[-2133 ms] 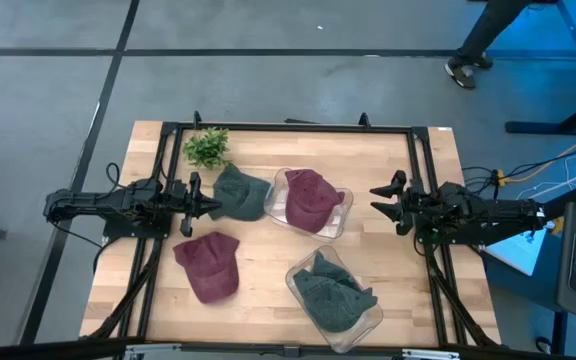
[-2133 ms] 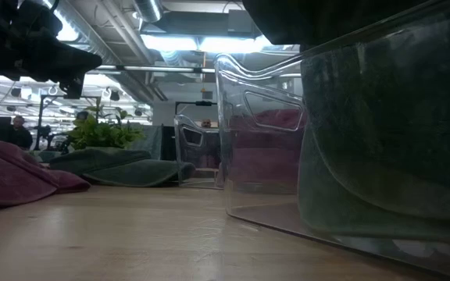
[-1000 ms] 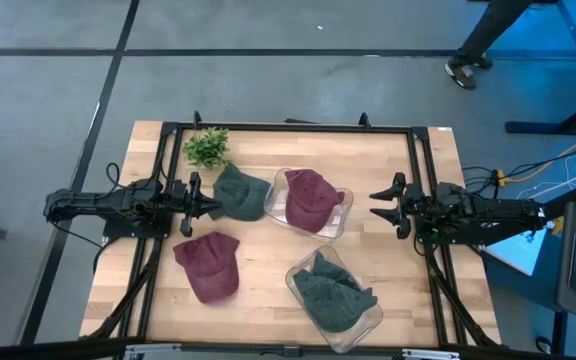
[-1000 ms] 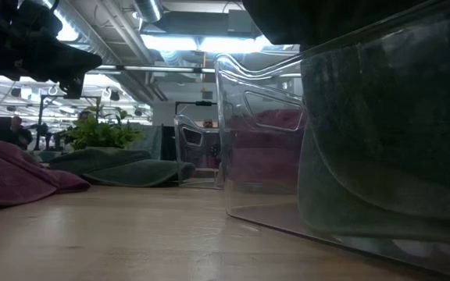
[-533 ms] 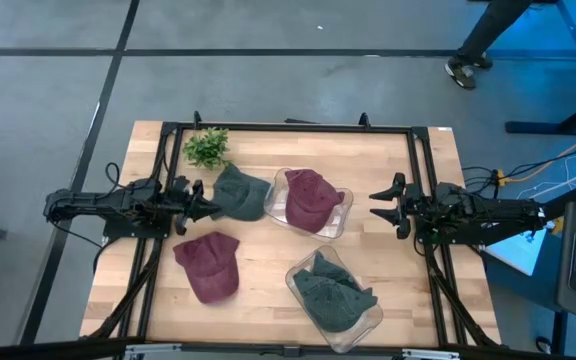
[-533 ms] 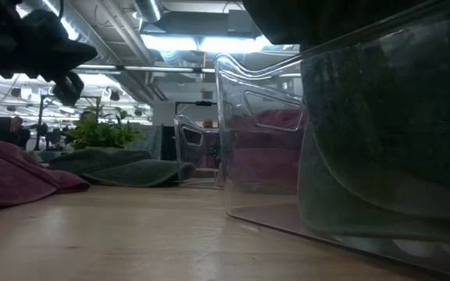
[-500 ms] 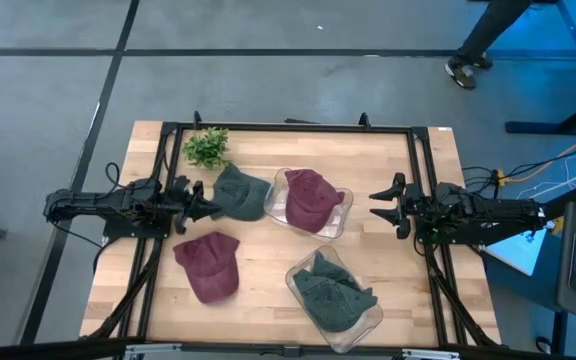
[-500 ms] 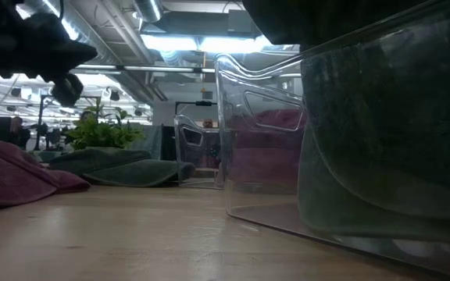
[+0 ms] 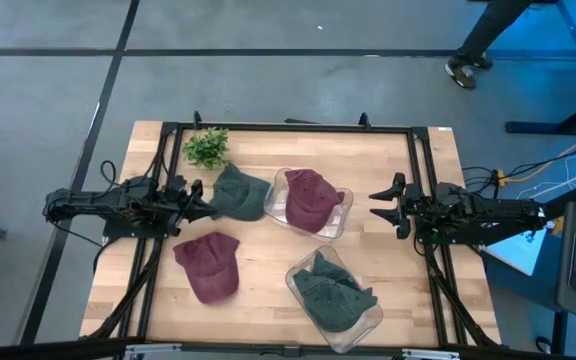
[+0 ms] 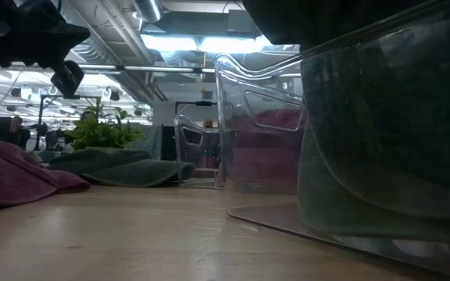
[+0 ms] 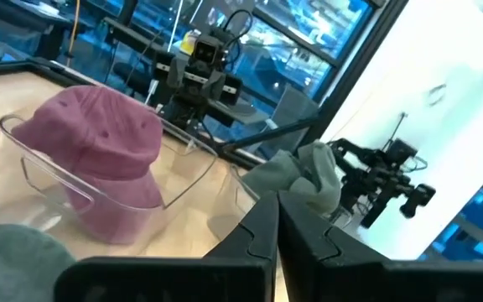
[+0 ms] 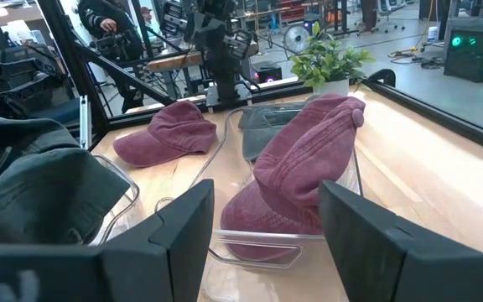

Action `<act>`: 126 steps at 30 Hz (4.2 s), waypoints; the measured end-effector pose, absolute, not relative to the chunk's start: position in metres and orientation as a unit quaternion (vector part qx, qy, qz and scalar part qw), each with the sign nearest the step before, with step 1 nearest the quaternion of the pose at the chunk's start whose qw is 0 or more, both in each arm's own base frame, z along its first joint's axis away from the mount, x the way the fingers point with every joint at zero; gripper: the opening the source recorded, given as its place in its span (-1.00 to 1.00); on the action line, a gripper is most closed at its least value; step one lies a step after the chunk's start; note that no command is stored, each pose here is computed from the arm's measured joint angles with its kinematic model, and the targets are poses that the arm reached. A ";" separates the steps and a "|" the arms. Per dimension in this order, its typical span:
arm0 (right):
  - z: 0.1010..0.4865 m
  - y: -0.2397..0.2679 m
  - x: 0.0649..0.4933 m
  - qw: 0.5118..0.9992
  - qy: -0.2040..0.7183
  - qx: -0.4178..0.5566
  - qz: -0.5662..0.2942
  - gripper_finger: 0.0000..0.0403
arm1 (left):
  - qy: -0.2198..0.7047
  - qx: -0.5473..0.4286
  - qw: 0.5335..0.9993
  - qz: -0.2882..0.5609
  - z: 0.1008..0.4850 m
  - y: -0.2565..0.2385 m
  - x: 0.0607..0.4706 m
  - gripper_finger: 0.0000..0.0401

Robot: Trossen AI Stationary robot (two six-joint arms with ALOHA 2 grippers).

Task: Pick & Place hat
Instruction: Put the red cap into the top transparent bin

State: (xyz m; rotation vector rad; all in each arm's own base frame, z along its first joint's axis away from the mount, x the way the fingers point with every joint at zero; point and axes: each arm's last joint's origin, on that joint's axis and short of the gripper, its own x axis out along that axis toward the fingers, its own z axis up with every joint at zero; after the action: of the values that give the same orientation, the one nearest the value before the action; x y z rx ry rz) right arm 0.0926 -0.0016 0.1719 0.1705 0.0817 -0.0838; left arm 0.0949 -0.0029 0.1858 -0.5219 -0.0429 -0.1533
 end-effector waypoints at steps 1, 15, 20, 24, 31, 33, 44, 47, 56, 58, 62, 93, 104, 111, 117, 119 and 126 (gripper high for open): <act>0.172 -0.002 0.093 0.995 0.041 0.085 -0.042 0.06 | -0.017 -0.253 0.964 -0.075 0.187 -0.003 0.095 -0.98; 0.172 -0.002 0.093 0.995 0.042 0.085 -0.042 0.06 | 0.132 -0.172 0.975 -0.047 0.230 -0.003 0.102 -0.98; 0.172 -0.002 0.093 0.995 0.042 0.085 -0.042 0.06 | 0.197 -0.150 0.968 -0.045 0.245 -0.004 0.106 -0.98; 0.172 -0.002 0.093 0.995 0.042 0.085 -0.042 0.06 | 0.228 -0.133 0.962 -0.064 0.255 -0.009 0.112 -0.98; 0.172 -0.002 0.093 0.995 0.042 0.085 -0.042 0.06 | 0.280 -0.116 0.946 -0.116 0.259 -0.024 0.122 -0.98; 0.172 -0.002 0.093 0.995 0.042 0.085 -0.042 0.06 | 0.293 -0.110 0.941 -0.131 0.258 -0.030 0.126 -0.98; 0.172 -0.002 0.093 0.995 0.043 0.085 -0.042 0.06 | 0.320 -0.064 0.936 -0.134 0.275 -0.055 0.150 -0.98; 0.172 -0.002 0.093 0.995 0.043 0.085 -0.042 0.06 | 0.330 -0.049 0.934 -0.124 0.282 -0.057 0.157 -0.98; 0.172 -0.002 0.093 0.995 0.043 0.085 -0.042 0.06 | 0.407 -0.030 0.906 -0.110 0.301 -0.059 0.164 -0.98; 0.172 -0.002 0.093 0.995 0.043 0.085 -0.042 0.06 | 0.424 -0.026 0.899 -0.107 0.305 -0.060 0.166 -0.98; 0.172 -0.002 0.093 0.995 0.043 0.085 -0.042 0.06 | 0.463 -0.041 0.881 -0.090 0.313 -0.061 0.168 -0.98; 0.171 -0.002 0.093 0.995 0.044 0.085 -0.042 0.06 | 0.677 -0.158 0.719 0.007 0.289 -0.055 0.177 -0.98; 0.171 -0.002 0.093 0.995 0.044 0.085 -0.042 0.06 | 0.692 -0.181 0.697 0.043 0.277 -0.047 0.175 -0.58; 0.171 -0.002 0.093 0.995 0.044 0.085 -0.042 0.06 | 0.695 -0.187 0.693 0.053 0.274 -0.047 0.175 -0.30; 0.171 -0.002 0.093 0.995 0.044 0.085 -0.042 0.06 | 0.695 -0.187 0.693 0.053 0.274 -0.047 0.175 -0.23; 0.171 -0.002 0.093 0.995 0.044 0.085 -0.042 0.06 | 0.697 -0.186 0.691 0.054 0.273 -0.047 0.176 -0.24; 0.171 -0.002 0.093 0.995 0.044 0.085 -0.042 0.06 | 0.707 -0.177 0.681 0.072 0.265 -0.048 0.185 -0.30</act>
State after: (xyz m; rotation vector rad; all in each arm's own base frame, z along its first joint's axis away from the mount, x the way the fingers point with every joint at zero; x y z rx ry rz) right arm 0.0926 -0.0016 0.1713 0.1698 0.0875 -0.0839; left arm 0.1852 -0.0481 0.2647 -0.3970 1.5866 0.1607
